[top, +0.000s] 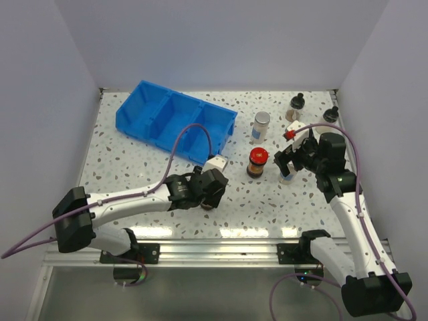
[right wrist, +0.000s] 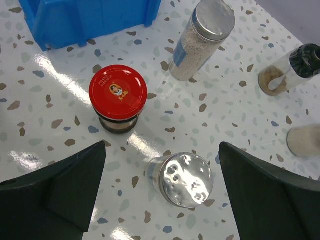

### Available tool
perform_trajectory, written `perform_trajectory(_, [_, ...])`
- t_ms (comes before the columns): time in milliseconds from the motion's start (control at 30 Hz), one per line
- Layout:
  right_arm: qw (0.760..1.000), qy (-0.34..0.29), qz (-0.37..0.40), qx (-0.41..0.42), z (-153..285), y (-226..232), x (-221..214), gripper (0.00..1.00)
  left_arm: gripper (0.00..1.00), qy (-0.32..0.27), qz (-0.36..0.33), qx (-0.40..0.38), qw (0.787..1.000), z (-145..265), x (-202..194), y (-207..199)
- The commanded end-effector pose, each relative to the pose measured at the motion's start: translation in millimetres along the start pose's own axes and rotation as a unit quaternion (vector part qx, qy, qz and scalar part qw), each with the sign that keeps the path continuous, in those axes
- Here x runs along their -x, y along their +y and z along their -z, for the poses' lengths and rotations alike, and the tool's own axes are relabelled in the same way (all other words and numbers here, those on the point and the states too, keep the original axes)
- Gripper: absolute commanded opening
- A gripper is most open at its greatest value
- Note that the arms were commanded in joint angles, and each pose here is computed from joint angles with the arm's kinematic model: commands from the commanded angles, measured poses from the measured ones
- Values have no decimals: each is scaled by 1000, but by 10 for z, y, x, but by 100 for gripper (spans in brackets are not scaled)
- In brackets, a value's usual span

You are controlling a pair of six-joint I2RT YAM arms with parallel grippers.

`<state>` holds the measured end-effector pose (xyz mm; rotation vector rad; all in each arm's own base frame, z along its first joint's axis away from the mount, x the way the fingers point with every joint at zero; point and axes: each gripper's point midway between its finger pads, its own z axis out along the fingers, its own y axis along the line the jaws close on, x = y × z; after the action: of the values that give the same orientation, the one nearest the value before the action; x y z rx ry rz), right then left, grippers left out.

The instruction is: Organize the condiment bottles

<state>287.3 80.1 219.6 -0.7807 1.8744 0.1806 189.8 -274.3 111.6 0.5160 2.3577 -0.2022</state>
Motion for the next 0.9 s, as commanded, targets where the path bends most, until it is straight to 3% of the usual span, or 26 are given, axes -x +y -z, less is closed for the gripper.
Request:
perform_trajectory(0, [1000, -17, 14, -4, 29, -16, 77, 99, 0, -115, 52, -8, 992, 334, 896, 335])
perform_trajectory(267, [1000, -15, 17, -8, 28, -34, 67, 98, 0, -196, 68, -10, 978, 791, 1887, 954])
perform_trajectory(367, [1000, -14, 17, -8, 26, -32, 61, 99, 0, -220, 92, 38, 970, 857, 2233, 1467])
perform_trajectory(467, [1000, -15, 17, -6, 29, -23, 64, 99, 0, -247, 128, 59, 959, 826, 2525, 1875])
perform_trajectory(633, [1000, -16, 20, -14, 49, -45, 70, 99, 0, -289, 227, 108, 924, 619, 2915, 2894])
perform_trajectory(867, [1000, -16, 20, -11, 45, -32, 58, 99, 0, -275, 267, 175, 907, 151, 3122, 3712])
